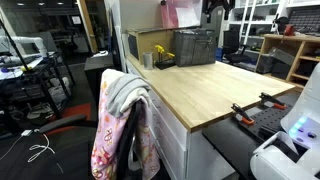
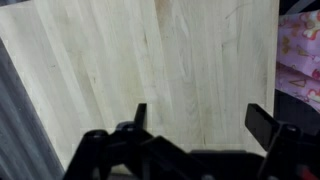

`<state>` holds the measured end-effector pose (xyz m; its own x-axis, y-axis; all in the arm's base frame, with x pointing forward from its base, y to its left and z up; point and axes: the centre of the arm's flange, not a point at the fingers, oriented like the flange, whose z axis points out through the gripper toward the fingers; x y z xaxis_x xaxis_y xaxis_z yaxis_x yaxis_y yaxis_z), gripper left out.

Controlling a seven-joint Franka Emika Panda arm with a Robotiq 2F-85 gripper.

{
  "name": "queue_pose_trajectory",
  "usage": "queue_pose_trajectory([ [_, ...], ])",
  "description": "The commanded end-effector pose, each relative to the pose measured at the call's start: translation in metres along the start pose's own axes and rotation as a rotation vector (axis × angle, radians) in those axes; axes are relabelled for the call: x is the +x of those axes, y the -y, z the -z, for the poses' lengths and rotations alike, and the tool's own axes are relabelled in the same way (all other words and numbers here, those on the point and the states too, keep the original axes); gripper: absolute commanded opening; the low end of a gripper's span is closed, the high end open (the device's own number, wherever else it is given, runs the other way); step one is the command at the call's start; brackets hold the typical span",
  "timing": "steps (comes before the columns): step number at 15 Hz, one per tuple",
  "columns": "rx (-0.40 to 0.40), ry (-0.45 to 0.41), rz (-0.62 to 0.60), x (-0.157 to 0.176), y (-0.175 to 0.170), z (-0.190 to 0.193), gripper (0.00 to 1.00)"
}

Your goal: Remove the grey cloth from the chair and then put it on the table

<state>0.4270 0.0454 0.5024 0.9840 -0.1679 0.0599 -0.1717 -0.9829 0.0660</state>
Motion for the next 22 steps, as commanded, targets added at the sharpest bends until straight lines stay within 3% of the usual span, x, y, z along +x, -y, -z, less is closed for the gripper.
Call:
queue_pose_trajectory([
  [1,0.000,0.000,0.000,0.000,0.000,0.000,1.00],
  [14,0.000,0.000,0.000,0.000,0.000,0.000,1.00],
  [22,-0.034,-0.015,0.025,0.048,0.010,0.023,1.00],
])
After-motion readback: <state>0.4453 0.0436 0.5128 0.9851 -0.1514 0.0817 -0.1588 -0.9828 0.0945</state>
